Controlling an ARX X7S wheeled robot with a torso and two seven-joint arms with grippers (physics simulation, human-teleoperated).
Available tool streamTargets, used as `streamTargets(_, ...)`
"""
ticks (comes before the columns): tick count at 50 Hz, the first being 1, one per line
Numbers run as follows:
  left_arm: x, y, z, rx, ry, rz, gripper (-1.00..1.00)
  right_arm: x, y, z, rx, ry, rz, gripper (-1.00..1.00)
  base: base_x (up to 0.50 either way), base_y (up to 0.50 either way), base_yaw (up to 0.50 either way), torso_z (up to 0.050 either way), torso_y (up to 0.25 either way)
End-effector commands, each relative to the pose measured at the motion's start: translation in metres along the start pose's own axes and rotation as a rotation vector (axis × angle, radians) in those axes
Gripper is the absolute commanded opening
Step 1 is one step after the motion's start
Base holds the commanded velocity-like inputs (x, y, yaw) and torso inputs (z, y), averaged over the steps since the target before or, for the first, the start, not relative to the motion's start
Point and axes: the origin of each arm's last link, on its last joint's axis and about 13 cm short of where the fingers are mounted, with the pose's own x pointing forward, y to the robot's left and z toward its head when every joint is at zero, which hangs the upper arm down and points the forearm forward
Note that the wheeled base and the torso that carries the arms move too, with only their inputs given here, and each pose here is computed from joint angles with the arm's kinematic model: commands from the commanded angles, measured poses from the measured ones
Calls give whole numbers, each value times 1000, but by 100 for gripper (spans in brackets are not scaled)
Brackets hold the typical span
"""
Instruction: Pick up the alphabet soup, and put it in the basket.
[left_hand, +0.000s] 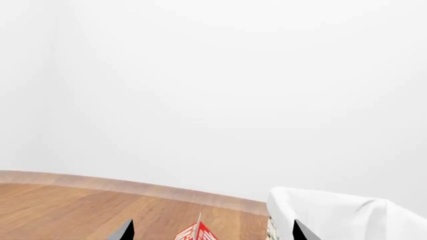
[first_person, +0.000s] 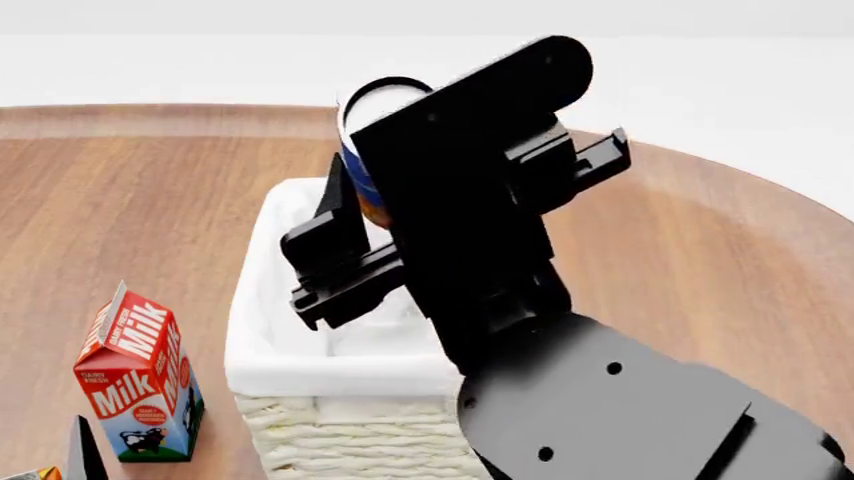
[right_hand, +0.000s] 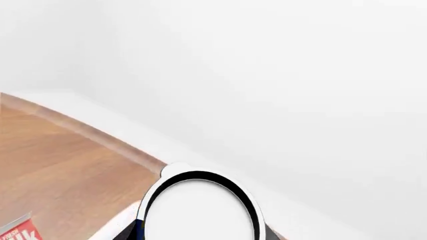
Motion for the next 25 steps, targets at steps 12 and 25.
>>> streamTargets(12, 0, 0, 0, 0, 3, -2, 100, 49, -7, 13, -18, 166, -16, -100, 0, 0, 0, 0, 1)
streamTargets(25, 0, 0, 1, -2, -1, 1, 100, 64, -14, 17, 39, 249, -8, -100, 0, 0, 0, 0, 1)
